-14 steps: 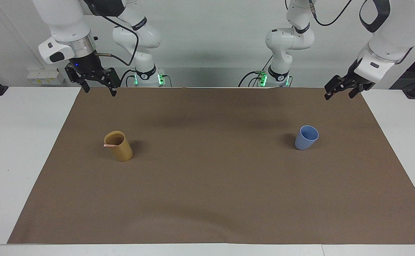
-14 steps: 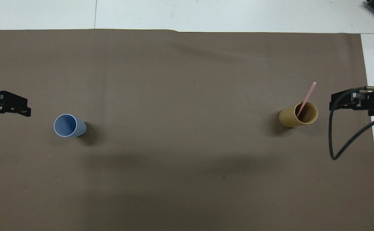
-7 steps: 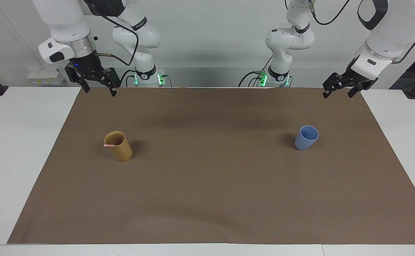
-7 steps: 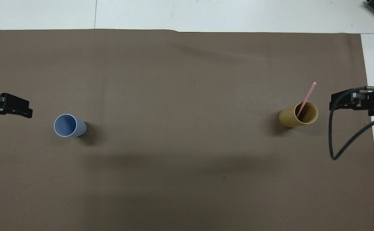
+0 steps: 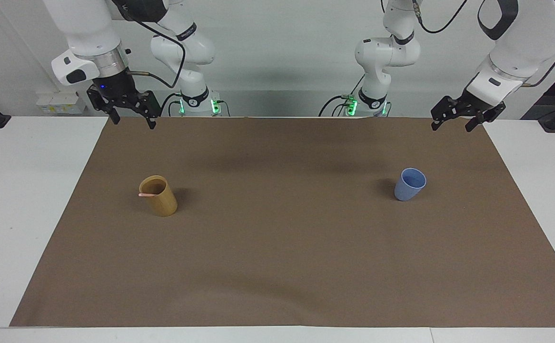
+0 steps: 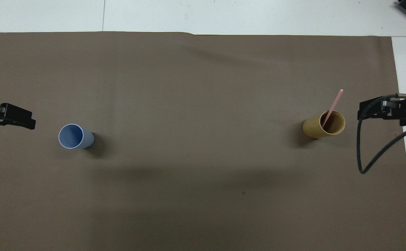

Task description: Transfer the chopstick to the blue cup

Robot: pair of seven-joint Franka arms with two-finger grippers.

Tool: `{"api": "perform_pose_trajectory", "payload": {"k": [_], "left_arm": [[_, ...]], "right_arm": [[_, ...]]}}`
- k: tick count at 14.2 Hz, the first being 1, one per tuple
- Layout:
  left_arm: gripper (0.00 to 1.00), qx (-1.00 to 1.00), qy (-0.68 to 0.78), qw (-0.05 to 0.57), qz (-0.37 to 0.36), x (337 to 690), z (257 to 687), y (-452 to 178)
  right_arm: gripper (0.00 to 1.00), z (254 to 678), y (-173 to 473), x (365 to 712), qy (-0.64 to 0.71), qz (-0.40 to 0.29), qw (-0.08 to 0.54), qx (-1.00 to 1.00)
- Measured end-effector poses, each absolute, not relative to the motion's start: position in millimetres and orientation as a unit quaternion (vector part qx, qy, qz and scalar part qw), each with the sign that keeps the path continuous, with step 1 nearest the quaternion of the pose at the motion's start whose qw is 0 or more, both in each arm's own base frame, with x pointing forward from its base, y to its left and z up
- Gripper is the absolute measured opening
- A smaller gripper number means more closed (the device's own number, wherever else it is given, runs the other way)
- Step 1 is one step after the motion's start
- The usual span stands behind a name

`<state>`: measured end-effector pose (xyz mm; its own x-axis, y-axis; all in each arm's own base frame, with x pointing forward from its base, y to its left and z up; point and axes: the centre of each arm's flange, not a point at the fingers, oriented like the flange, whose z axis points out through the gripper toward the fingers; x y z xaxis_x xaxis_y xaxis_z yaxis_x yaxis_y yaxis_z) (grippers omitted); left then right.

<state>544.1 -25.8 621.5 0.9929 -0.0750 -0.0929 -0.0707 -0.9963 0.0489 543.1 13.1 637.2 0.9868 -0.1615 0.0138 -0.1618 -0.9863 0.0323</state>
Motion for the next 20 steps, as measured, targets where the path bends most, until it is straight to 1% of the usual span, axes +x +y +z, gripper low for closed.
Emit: {"api": "perform_pose_trajectory", "payload": {"k": [12, 16, 20], "left_arm": [[1.0, 0.999, -0.045, 0.012, -0.026, 547, 624, -31], [1.0, 0.999, -0.048, 0.012, -0.004, 535, 610, -32], [1.0, 0.999, -0.05, 0.009, -0.002, 526, 609, -29]], "right_arm": [[1.0, 637, 13, 543, -0.081, 0.006, 0.017, 0.997], [1.0, 637, 13, 543, -0.081, 0.006, 0.017, 0.997], [1.0, 637, 13, 543, -0.081, 0.006, 0.017, 0.997]]}}
